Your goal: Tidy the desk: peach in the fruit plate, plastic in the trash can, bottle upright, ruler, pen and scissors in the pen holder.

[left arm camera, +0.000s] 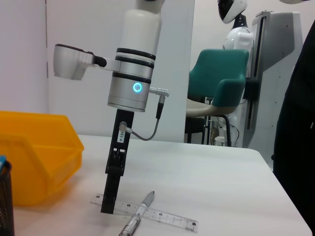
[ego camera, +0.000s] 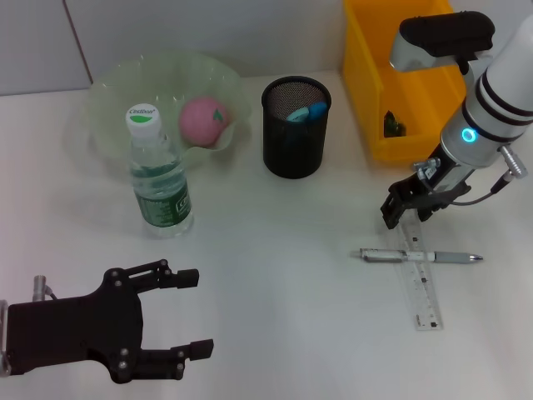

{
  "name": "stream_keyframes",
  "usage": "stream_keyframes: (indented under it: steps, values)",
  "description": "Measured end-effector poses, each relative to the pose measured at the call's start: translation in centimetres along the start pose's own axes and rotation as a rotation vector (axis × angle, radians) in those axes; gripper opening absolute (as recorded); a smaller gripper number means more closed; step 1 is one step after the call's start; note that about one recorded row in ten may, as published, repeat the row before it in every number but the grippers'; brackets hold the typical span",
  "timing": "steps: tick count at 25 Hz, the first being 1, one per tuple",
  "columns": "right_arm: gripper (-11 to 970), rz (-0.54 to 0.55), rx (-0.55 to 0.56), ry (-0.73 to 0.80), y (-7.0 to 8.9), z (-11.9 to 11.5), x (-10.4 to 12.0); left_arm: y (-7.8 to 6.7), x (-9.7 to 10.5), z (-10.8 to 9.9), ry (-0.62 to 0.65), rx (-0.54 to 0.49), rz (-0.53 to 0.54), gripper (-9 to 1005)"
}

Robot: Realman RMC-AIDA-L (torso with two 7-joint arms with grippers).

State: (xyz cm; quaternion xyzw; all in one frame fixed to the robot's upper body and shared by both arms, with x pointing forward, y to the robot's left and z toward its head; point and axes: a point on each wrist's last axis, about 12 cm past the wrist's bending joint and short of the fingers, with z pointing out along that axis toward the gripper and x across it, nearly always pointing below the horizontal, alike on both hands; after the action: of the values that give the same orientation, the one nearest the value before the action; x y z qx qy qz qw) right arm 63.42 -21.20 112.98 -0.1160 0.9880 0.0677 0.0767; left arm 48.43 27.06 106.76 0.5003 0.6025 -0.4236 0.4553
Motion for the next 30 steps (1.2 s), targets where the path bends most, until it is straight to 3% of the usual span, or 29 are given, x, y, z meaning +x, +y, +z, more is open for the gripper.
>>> stream_keyframes:
  steps: [22,30]
  values:
    - [421,-0.013,0.000,-0.006,0.3,-0.1,-0.2,-0.1,0.1,0.0,-0.001,-0.001,-0.003,840]
    - [382,-0.047,-0.060,-0.065,1.2,-2.1,-1.1,-0.1,0.1,-0.1,-0.003,-0.006,-0.013,840]
